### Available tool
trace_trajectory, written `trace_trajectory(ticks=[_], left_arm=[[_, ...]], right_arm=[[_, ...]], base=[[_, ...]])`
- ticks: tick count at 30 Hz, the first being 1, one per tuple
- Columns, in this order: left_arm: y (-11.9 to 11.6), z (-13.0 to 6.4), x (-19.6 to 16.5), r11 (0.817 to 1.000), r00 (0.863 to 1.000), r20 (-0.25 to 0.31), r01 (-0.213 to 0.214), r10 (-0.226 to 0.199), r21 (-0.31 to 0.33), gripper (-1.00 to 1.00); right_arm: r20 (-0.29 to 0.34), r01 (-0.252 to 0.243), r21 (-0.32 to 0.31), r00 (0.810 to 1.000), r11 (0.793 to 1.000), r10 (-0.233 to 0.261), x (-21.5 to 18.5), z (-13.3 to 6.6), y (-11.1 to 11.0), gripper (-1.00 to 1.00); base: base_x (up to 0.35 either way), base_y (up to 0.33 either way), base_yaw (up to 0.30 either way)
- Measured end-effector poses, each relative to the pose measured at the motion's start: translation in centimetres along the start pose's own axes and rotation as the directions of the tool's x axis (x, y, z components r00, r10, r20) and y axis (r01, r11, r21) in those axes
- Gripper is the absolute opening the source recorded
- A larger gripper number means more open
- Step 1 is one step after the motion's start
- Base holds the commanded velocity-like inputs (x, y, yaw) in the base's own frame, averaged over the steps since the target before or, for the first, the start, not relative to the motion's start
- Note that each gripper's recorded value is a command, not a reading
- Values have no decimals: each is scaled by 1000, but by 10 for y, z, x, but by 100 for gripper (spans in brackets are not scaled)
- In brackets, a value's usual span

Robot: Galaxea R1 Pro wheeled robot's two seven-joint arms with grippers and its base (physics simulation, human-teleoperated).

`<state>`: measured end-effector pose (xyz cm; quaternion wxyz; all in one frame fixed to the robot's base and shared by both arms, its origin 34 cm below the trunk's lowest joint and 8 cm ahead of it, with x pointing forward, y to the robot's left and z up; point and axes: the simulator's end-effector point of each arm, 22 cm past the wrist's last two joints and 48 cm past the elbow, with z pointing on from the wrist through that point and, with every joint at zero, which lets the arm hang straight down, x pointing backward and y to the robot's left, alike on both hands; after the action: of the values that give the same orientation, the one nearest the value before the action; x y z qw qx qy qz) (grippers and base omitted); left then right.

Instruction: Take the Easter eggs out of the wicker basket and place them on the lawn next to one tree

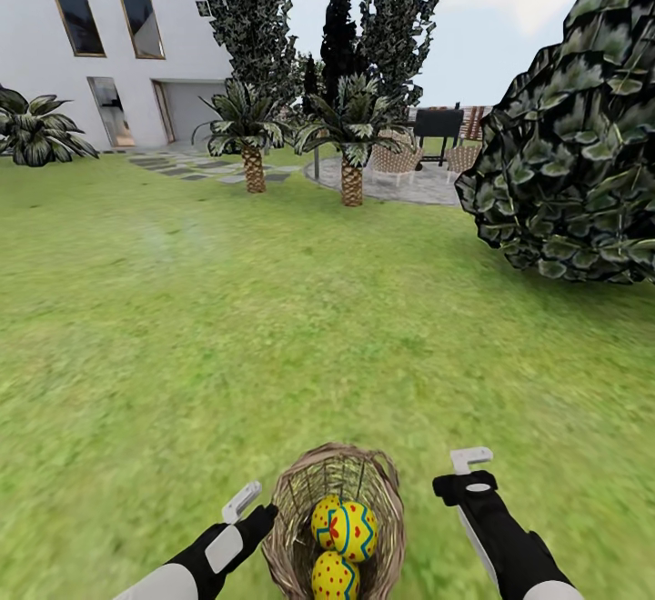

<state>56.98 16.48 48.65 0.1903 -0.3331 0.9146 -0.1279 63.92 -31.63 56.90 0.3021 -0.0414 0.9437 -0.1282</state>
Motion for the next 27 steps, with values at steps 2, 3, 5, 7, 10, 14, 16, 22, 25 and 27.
trace_trajectory(ticks=[2, 3, 5, 7, 10, 14, 16, 22, 25, 27], left_arm=[[2, 3, 1, 1000, 1000, 0, 2, -2, 0, 100], [3, 5, 2, 1000, 1000, 0, 2, -2, 0, 100], [4, 8, 3, 1000, 1000, 0, 2, -2, 0, 100], [6, 11, 4, 1000, 1000, 0, 2, -2, 0, 100], [8, 16, 6, 1000, 1000, 0, 3, -3, 0, 100], [13, 23, 22, 1000, 1000, -28, 1, -1, -5, 100], [15, 26, 26, 1000, 999, -32, 1, -1, -5, 100], [19, 36, 34, 1000, 999, -42, 2, -2, -1, 100], [21, 41, 39, 1000, 999, -46, 2, -2, 0, 100], [22, 44, 40, 1000, 999, -46, 1, -1, 0, 100]], right_arm=[[-2, 0, 1, 1000, 1000, 0, 3, 3, -1, 100], [-1, 1, 1, 1000, 1000, -1, 4, 5, -1, 100], [-1, 2, -1, 1000, 1000, -2, 7, 7, 1, 100], [-1, 3, -2, 1000, 1000, -3, 9, 10, 3, 100], [-1, -3, -2, 1000, 1000, 3, 12, 14, 3, 100], [2, -38, -50, 999, 998, 39, 15, 20, 2, 100], [-4, -86, -105, 996, 991, 86, 18, 24, 0, 100], [-10, -235, -250, 971, 939, 241, 23, 30, -21, 100], [-2, -280, -315, 956, 907, 294, 21, 29, -28, 100], [0, -301, -357, 947, 884, 322, 20, 27, -29, 100]], base=[[0, 0, 0], [0, 0, 0], [0, 0, 0], [0, 0, 0], [0, 0, 0], [0, 0, 0], [0, 0, 0], [0, 0, 0], [0, 0, 0], [0, 0, 0]])
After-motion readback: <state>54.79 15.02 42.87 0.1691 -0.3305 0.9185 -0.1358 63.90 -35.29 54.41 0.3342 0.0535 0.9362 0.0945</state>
